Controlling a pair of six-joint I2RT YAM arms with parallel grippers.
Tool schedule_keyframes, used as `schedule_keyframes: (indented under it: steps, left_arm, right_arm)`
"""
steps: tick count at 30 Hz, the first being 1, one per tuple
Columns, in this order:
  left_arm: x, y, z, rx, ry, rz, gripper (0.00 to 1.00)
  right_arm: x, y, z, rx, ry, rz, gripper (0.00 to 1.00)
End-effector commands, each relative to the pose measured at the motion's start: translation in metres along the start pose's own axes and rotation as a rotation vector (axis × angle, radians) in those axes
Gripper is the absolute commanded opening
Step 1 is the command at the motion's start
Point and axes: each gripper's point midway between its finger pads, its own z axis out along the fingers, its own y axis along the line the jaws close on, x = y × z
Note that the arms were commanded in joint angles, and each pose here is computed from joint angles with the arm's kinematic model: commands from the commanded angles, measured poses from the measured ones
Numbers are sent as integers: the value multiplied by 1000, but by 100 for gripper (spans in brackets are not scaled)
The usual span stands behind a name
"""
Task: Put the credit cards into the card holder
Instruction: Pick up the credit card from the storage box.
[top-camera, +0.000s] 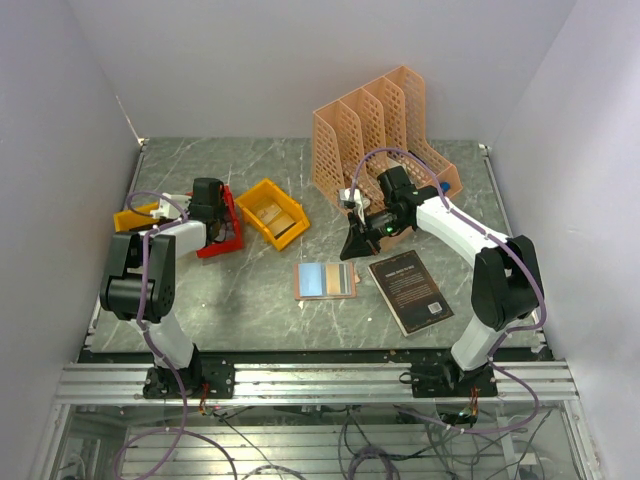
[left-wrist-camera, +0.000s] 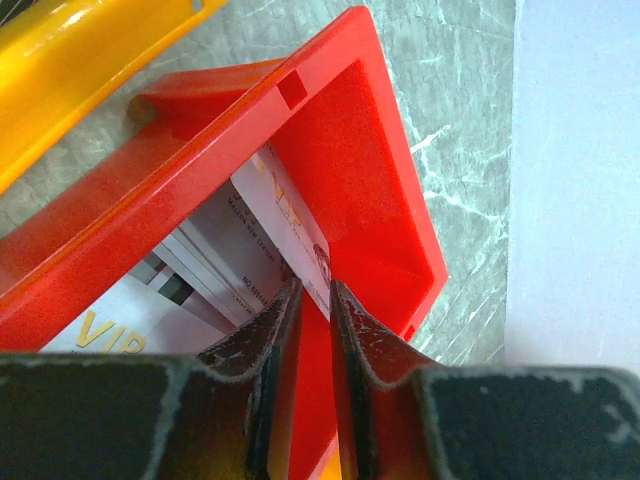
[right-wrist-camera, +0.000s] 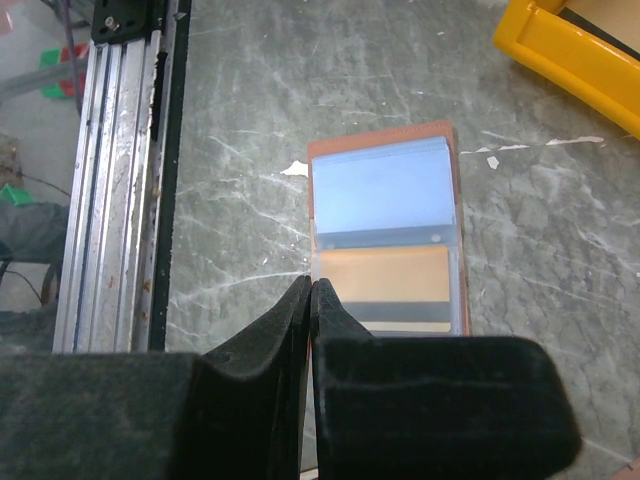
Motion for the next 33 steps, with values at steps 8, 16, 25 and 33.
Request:
schedule_keyframes:
  steps: [8, 16, 25, 33]
  left_arm:
    - [-21, -10, 9, 29, -69, -15, 28]
    - [-21, -10, 16, 22, -61, -21, 30]
    - [-22, -8, 24, 15, -67, -37, 29]
    - [-37, -27, 18, 44, -106, -14, 29]
  right_arm:
    - [-7, -2, -3, -1, -10, -25, 3]
    - [-8, -2, -4, -1, -10, -27, 3]
    - [-8, -2, -4, 0, -8, -30, 3]
    - [-7, -1, -4, -6, -7, -28, 3]
